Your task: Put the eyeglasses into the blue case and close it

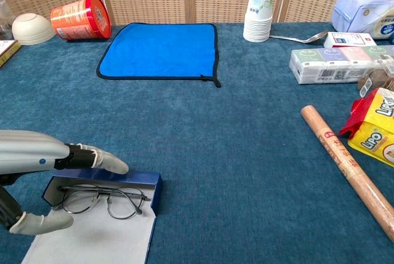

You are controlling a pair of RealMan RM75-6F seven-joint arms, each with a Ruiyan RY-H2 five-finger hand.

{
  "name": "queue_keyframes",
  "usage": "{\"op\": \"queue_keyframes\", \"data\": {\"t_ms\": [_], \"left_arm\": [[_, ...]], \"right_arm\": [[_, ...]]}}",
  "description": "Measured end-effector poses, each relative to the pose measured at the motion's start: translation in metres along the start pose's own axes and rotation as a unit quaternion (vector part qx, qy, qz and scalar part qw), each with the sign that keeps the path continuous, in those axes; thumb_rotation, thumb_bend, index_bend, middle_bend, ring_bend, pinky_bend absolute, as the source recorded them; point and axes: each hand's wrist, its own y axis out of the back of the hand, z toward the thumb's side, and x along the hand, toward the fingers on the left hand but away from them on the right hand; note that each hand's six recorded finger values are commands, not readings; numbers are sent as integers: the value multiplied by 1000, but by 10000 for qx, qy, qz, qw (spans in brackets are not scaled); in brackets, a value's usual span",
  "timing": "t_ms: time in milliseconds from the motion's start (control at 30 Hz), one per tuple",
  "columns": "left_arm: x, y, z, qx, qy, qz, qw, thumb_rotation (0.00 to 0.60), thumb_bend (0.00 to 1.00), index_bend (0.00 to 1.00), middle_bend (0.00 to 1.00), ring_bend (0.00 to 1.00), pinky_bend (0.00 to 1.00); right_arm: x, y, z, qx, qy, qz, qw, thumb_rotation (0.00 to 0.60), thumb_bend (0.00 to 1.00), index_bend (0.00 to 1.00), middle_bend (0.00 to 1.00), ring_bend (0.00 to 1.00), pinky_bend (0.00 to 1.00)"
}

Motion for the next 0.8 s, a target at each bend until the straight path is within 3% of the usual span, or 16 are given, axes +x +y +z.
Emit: {"op": "queue_keyframes", "data": {"t_ms": [800], "left_arm": [[-17, -15, 1, -136, 32, 6, 9999, 290, 356, 0, 70, 0, 113]], "right_arm": [[1, -5, 4, -32, 137, 99, 9999, 600, 349, 0, 18, 0, 105]]}}
